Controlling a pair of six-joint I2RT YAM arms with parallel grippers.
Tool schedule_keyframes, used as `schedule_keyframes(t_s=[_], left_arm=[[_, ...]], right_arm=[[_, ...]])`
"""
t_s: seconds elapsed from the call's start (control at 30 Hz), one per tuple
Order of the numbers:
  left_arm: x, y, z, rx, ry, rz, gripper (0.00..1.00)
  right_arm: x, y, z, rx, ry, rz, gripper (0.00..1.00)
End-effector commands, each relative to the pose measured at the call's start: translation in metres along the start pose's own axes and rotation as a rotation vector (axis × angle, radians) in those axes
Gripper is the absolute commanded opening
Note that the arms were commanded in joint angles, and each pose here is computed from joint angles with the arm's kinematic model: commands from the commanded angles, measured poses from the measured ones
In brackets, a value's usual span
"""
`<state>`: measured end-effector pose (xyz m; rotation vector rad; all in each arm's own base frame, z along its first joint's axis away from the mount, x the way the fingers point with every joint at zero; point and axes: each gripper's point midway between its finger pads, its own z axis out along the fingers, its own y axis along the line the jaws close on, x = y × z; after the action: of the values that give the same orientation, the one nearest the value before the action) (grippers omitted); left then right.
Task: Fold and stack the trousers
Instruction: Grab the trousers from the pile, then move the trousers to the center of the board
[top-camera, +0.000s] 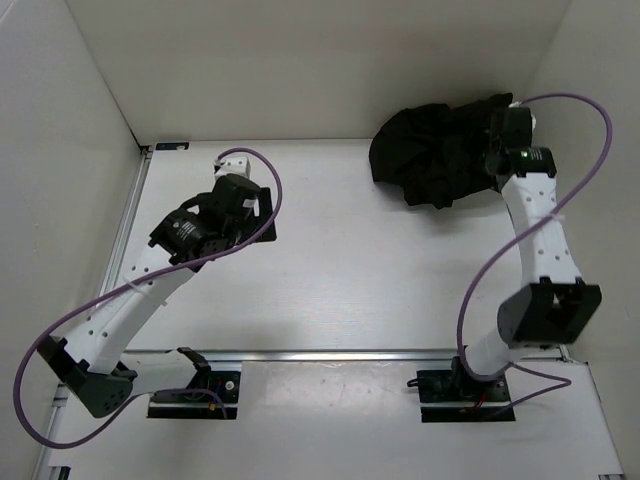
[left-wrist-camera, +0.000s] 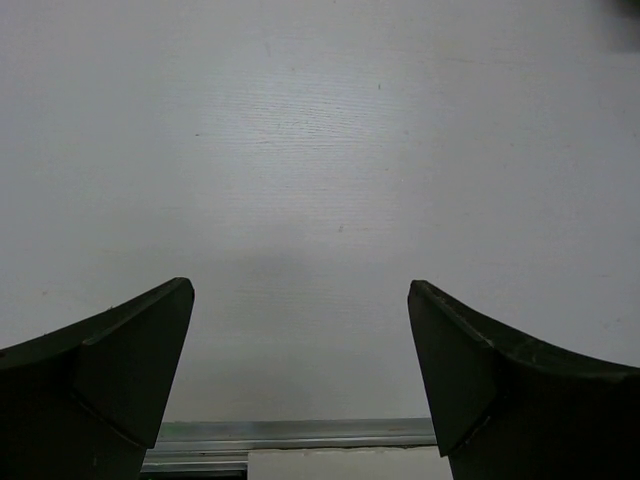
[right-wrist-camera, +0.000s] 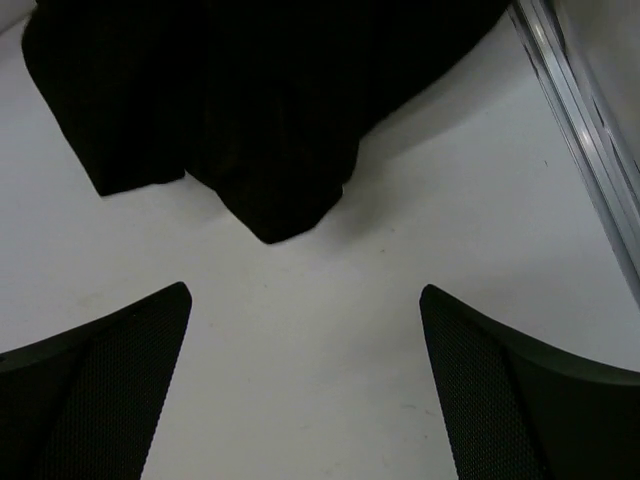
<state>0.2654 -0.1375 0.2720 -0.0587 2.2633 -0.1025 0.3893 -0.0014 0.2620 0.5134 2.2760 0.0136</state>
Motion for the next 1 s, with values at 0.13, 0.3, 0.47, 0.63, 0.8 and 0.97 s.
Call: schedule_keyframes(t_s=[0.13,0.3,0.47,0.63,0.8,0.97], left_arm=[[-0.004,-0.017,0.018,0.013,0.025,0.048,1.0],[-0.003,-0.017,0.028,-0.017,0.036,0.06,1.0],[-0.004,-0.015,0.027,-0.033,0.042,0.057,1.0],[-0.012,-0.012,0.017,-0.033,0.019,0.039,1.0],[-0.026,-0.005,0.008,-0.04,-0.004,0.0,1.0],[-0.04,0.031,0.006,-0.112,0.004,-0.174,1.0]], right_arm=[[-0.036,0.025,0.094,-0.116,0.103,0.048,1.0],[-0.039,0.036,0.151,-0.112,0.154,0.065,0.96],[-0.06,0.05,0.165,-0.157,0.111,0.068,0.39],[-0.117,0.084,0.071,-0.277,-0.087,0.008,0.0],[-0.167,0.137,-0.103,-0.53,-0.399,-0.131,0.0],[-0.102,0.201,-0.196,-0.792,-0.392,-0.296,0.0]])
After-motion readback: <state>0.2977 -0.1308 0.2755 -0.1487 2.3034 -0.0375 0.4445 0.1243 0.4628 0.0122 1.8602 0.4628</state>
